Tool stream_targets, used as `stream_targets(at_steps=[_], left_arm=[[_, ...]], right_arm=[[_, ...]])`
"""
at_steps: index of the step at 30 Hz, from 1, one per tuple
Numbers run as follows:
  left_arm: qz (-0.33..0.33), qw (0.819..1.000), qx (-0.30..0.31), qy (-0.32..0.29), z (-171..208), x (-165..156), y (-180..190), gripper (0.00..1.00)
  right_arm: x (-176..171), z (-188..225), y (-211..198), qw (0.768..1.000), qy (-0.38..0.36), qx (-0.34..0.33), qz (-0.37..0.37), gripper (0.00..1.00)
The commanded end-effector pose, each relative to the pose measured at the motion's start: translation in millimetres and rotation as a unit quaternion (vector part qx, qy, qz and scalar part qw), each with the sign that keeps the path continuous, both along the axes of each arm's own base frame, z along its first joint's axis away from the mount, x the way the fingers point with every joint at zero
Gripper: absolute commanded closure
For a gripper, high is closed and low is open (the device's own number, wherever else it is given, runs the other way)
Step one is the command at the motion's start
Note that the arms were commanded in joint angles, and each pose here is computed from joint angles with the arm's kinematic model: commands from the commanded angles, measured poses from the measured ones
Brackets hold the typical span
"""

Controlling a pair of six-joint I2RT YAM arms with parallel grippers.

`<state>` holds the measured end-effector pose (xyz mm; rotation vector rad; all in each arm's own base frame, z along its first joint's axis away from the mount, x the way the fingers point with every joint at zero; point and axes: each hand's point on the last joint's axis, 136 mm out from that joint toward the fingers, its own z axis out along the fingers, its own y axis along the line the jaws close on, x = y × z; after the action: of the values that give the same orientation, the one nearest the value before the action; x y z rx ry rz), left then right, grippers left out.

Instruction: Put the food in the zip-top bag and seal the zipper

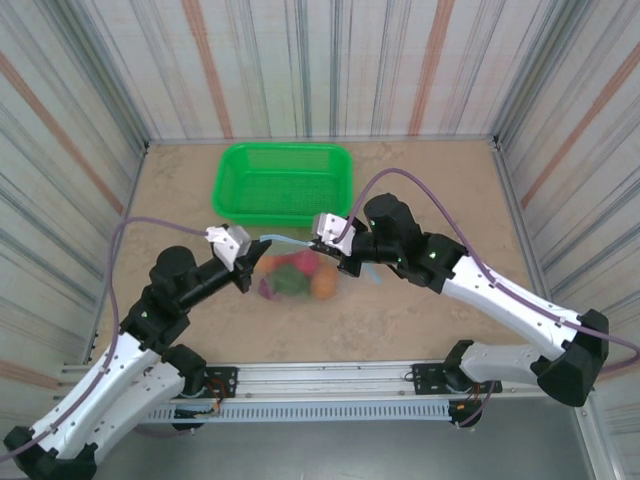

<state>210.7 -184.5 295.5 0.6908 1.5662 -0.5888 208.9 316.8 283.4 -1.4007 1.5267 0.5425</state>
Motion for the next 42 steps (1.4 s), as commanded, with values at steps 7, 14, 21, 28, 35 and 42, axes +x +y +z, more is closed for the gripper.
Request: stream_targets(at_steps=[7,14,21,28,35,42], left_arm=[[0.249,0.967,-0.039,0.045,-21,31,87,1.0],[0.302,0.95,-0.054,0.052,-30,31,112,1.0],[0.281,0.956,-0.058,0.066,-33,31,104,1.0],[0.169,0.976,-0.064,0.119,-34,9,68,1.0],[0.005,0.974,-0.101,0.204,-28,-48,29,1.0],[-0.027,0.942,-0.133,0.306,-40,-76,19,1.0]], right_arm=[[18,-27,-63,0.989,0.012,-0.026,-0.148,1.0],[22,-41,-93,0.974,0.028,-0.025,-0.225,1.0],[20,-38,-109,0.962,0.039,0.001,-0.269,1.0],[0,3,-120,0.961,0.023,0.065,-0.266,1.0],[-42,22,-147,0.958,0.078,0.084,-0.263,1.0],[-74,5,-160,0.949,0.16,0.079,-0.258,1.0]])
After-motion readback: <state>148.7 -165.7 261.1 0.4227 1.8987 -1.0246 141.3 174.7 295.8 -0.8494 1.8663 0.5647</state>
